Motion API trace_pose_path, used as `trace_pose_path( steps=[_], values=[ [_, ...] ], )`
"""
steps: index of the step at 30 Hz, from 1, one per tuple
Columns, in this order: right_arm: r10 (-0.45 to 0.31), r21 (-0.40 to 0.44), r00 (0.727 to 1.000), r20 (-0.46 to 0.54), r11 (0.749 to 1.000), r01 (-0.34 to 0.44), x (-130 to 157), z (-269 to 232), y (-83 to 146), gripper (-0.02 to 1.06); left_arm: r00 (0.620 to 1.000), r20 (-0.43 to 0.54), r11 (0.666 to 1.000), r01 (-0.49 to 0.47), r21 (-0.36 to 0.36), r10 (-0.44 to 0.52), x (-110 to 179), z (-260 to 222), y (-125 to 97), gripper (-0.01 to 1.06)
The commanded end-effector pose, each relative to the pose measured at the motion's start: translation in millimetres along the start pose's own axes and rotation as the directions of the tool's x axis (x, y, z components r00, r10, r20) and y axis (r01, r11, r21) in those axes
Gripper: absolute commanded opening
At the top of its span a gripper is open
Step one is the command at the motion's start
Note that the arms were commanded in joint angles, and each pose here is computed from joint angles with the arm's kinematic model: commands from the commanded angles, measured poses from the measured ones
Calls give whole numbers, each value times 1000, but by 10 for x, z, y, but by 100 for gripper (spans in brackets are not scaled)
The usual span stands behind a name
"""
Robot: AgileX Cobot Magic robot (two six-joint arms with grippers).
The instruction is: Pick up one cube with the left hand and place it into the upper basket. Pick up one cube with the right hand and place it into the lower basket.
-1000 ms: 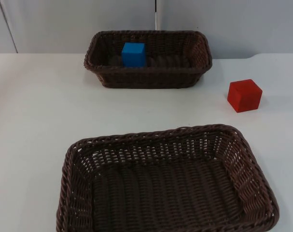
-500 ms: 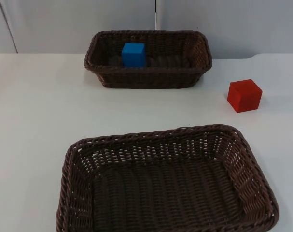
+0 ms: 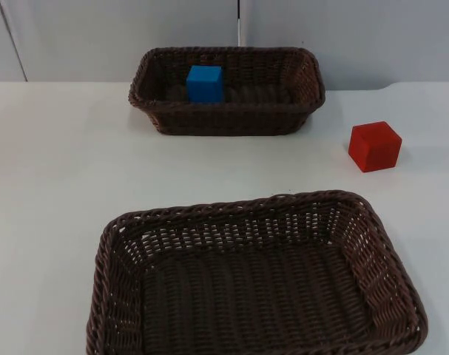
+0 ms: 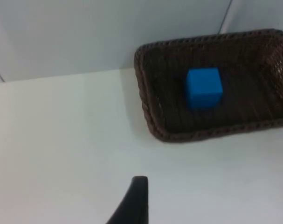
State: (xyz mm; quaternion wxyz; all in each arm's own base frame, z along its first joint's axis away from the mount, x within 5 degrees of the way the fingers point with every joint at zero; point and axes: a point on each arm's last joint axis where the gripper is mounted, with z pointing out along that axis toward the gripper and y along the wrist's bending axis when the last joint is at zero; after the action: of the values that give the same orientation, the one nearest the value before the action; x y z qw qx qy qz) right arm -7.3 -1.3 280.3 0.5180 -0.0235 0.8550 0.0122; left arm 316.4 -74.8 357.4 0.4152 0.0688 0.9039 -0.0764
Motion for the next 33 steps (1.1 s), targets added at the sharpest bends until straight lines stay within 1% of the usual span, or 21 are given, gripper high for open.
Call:
trace_pose_path(
  steps=[1, 6, 7, 11, 13, 18, 19, 23, 28, 30, 33],
  values=[
    [2, 11, 1000, 7, 1000, -2, 1, -2, -3, 105, 999, 52, 1000, 11, 1, -11, 98, -112, 16, 87],
    [2, 11, 1000, 7, 1000, -2, 1, -2, -3, 105, 997, 73, 1000, 12, 1, -12, 484, -376, 43, 87],
    [2, 11, 1000, 7, 1000, -2, 1, -2, -3, 105, 997, 73, 1000, 12, 1, -12, 484, -376, 43, 87],
    [2, 11, 1000, 7, 1000, -2, 1, -2, -3, 105, 997, 74, 1000, 13, 2, -14, 729, -535, 58, 87],
    [2, 11, 1000, 7, 1000, -2, 1, -2, -3, 105, 997, 83, 1000, 11, 1, -11, 772, -585, 61, 87],
    [3, 9, 1000, 7, 1000, -3, 1, -2, -2, 105, 994, 106, 1000, 11, 4, -11, 1029, -788, 77, 87],
    [3, 9, 1000, 7, 1000, -3, 1, -2, -2, 105, 994, 106, 1000, 11, 4, -11, 1029, -788, 77, 87],
    [3, 9, 1000, 7, 1000, -3, 1, -2, -2, 105, 991, 132, 1000, 9, 7, -10, 1179, -988, 84, 87],
    [3, 9, 1000, 7, 1000, -3, 1, -2, -2, 105, 992, 126, 1000, 7, 9, -8, 1308, -1192, 86, 87],
    [3, 9, 1000, 7, 1000, -3, 1, -2, -2, 105, 994, 108, 1000, 6, 9, -7, 1397, -1256, 91, 87],
    [3, 9, 1000, 7, 1000, -3, 1, -2, -2, 105, 995, 98, 1000, 6, 8, -7, 1510, -1277, 99, 87]
  ],
)
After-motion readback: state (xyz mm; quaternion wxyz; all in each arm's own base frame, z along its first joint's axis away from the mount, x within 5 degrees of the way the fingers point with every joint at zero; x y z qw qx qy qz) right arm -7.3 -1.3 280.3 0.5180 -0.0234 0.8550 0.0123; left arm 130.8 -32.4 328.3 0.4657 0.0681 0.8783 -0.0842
